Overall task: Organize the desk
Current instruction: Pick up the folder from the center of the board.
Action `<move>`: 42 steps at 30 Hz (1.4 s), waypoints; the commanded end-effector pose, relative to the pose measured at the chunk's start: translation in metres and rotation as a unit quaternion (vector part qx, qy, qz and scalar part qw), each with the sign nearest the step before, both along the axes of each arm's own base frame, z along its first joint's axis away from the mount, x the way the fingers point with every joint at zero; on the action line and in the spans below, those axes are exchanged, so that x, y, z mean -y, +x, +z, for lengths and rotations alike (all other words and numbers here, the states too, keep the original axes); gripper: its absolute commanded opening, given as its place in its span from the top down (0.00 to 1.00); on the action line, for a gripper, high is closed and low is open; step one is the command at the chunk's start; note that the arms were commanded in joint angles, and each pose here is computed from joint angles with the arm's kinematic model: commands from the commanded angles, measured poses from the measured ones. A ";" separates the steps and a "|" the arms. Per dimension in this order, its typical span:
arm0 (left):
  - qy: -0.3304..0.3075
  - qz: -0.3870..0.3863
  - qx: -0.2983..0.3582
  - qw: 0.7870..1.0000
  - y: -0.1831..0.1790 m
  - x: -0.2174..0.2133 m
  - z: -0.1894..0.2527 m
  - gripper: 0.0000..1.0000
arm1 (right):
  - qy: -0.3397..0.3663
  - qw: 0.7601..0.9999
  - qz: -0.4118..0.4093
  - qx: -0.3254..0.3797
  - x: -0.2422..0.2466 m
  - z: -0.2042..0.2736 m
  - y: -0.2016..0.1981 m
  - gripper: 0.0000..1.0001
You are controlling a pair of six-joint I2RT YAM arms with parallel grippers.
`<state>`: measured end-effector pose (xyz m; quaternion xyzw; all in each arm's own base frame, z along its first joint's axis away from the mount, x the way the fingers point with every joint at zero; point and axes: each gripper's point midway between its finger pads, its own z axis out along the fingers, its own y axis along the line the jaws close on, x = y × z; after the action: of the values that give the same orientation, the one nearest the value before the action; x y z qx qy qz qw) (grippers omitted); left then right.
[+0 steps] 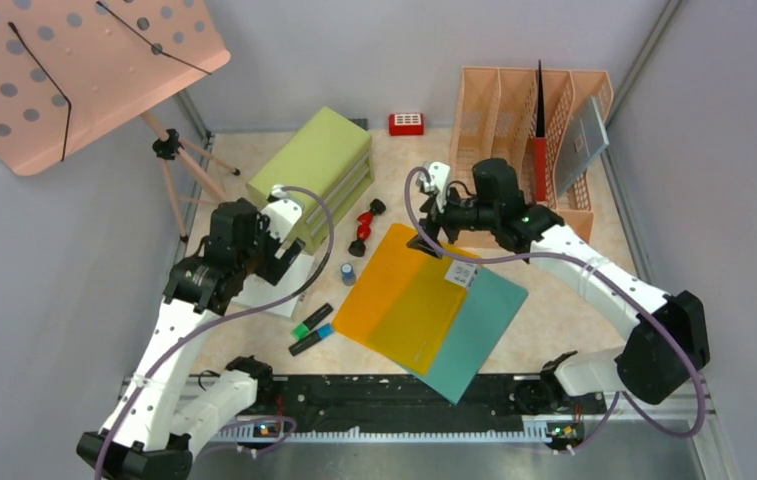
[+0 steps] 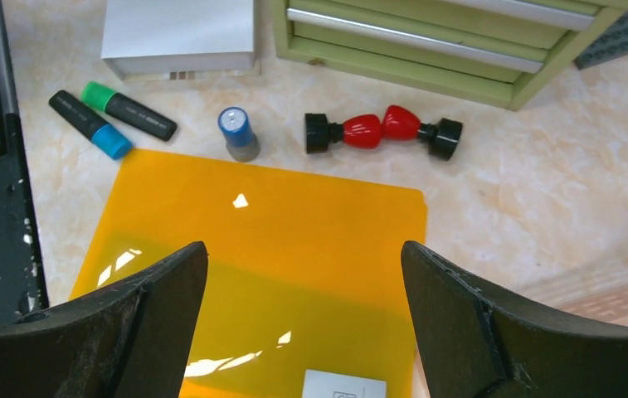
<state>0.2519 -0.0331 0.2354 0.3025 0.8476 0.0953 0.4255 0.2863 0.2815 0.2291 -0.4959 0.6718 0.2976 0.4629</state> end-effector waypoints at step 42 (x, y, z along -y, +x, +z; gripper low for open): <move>-0.125 -0.214 -0.047 0.968 -0.033 0.065 0.000 0.01 | -0.154 0.971 -0.085 -0.159 0.101 -0.105 -0.029 0.17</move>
<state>0.2148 -0.0774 0.2154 0.3698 0.8241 -0.1163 0.4130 0.2516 0.1944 0.1284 -0.4757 0.7999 0.2198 0.2926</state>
